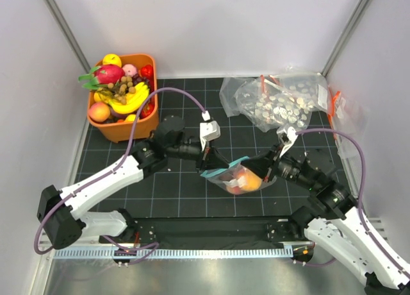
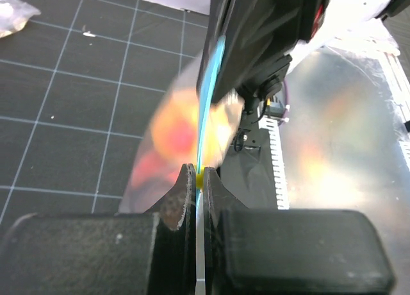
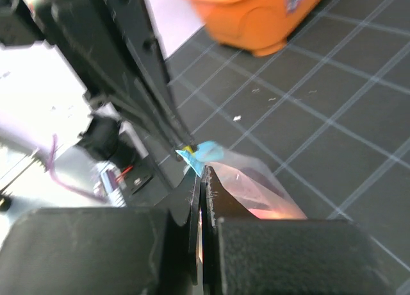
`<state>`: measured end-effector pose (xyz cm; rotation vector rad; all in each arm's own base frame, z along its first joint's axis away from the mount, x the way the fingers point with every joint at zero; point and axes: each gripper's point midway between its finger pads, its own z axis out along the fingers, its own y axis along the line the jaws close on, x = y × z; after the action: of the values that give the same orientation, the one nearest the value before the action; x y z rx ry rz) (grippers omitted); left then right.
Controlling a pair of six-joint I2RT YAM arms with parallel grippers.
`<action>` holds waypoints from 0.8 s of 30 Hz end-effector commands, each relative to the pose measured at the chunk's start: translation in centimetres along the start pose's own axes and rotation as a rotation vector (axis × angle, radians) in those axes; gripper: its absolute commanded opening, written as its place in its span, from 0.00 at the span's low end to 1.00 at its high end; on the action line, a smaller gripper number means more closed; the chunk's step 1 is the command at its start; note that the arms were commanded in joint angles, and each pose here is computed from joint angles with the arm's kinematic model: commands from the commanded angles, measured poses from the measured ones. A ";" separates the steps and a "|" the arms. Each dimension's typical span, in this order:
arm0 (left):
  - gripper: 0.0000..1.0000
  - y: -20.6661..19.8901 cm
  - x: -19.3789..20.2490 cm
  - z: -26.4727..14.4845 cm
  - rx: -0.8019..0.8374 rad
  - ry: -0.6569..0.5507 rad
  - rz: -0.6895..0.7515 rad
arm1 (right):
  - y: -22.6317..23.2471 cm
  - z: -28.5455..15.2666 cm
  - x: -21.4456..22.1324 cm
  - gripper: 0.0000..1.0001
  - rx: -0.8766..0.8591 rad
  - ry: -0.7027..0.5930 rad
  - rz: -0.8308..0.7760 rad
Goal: Place the food in the zip-top bag and seal the zipper
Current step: Zip the zipper food storage bag at the center of the board.
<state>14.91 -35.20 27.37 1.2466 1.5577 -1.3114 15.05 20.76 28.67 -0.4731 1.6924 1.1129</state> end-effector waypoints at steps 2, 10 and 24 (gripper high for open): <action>0.00 1.2 2.6 -1.0 -0.076 0.049 -0.053 | -0.7 -2.8 -8.0 0.01 0.194 -0.258 -0.088; 0.00 3.4 4.0 -1.3 -0.176 -0.005 -0.168 | -7.4 -9.1 -13.3 0.01 0.726 -0.492 -0.054; 0.54 4.7 5.2 -1.9 -0.276 0.021 -0.214 | -6.2 -4.5 -11.9 0.01 0.557 -0.349 -0.138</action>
<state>18.14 -33.67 24.09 0.9923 1.7114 -1.2233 21.83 10.19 32.42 0.0386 1.6943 0.4651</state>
